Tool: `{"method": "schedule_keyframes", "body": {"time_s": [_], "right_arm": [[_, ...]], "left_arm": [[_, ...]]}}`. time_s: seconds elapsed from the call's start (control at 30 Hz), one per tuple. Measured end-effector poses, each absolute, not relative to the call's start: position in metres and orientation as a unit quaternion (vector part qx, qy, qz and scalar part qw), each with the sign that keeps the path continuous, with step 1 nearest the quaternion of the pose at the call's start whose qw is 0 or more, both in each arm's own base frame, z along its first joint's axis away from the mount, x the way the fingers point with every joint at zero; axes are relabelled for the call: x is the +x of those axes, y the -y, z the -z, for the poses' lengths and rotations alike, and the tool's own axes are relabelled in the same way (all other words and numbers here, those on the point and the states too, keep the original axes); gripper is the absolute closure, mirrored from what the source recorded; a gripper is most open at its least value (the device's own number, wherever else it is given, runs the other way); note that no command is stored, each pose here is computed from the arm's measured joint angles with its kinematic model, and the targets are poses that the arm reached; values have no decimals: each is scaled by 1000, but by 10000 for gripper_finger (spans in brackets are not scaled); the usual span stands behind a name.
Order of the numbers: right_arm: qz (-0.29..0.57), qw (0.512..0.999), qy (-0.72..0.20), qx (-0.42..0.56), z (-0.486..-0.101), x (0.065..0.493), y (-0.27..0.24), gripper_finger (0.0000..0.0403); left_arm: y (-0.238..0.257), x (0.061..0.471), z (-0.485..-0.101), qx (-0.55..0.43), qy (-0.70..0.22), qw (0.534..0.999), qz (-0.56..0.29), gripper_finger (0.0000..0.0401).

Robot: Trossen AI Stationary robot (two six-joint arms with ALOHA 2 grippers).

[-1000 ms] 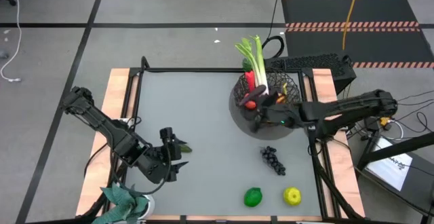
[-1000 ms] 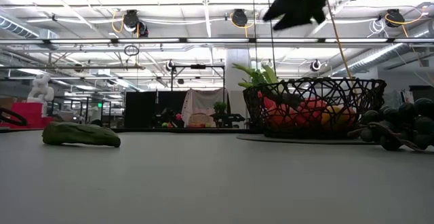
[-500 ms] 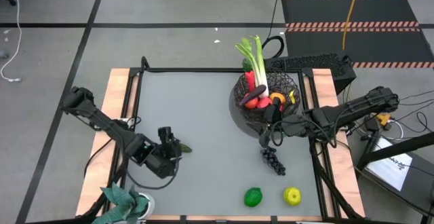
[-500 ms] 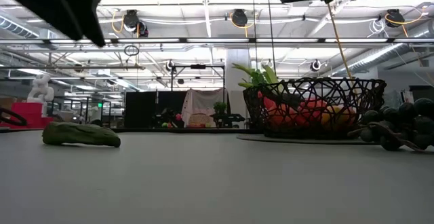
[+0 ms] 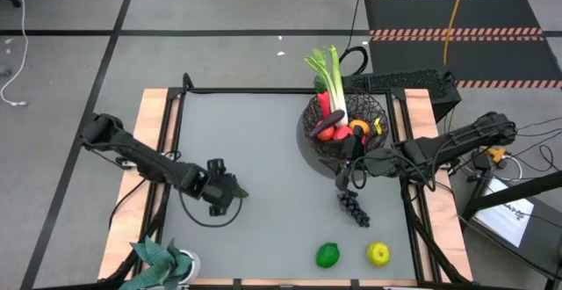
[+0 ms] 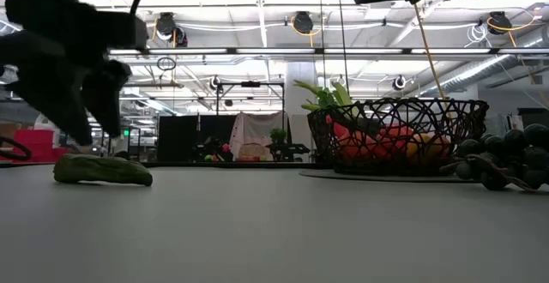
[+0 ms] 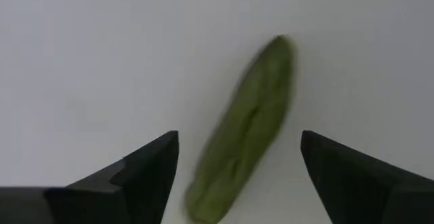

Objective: Build produce basket
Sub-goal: Put the chili pepper into the black wire basket

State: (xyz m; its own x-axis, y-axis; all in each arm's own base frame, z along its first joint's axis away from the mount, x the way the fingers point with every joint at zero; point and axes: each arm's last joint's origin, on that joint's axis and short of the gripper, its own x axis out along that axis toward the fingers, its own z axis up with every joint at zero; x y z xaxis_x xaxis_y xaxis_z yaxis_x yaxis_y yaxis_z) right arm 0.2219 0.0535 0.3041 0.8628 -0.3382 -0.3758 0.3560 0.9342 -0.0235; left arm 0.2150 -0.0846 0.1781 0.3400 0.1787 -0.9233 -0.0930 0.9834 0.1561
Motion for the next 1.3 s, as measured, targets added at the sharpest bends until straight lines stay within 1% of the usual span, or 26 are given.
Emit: {"method": "schedule_keyframes", "body": {"time_s": [0.07,0.17,0.43,0.57,0.73,0.83,0.9,1.17,1.3], "right_arm": [[180,965,-190,24,-304,222,-54,149],[180,965,-190,25,-304,222,-54,149],[179,965,-190,25,-304,222,-54,149],[179,965,-190,25,-304,222,-54,149],[179,965,-189,26,-304,222,-54,149],[179,965,-188,26,-305,222,-54,149],[179,965,-189,26,-305,222,-54,149],[179,965,-189,26,-305,222,-54,149],[178,965,-189,26,-305,222,-54,149]], "left_arm": [[83,215,-171,35,-566,822,-60,114],[78,216,-164,44,-558,827,-51,144],[69,210,-153,49,-573,815,-63,226],[67,206,-148,48,-575,813,-71,252],[68,208,-148,66,-570,817,-55,272],[69,212,-149,56,-553,829,-54,272],[69,213,-149,42,-547,833,-69,263],[69,213,-149,28,-544,835,-79,186],[69,213,-149,28,-545,834,-80,160]]}}
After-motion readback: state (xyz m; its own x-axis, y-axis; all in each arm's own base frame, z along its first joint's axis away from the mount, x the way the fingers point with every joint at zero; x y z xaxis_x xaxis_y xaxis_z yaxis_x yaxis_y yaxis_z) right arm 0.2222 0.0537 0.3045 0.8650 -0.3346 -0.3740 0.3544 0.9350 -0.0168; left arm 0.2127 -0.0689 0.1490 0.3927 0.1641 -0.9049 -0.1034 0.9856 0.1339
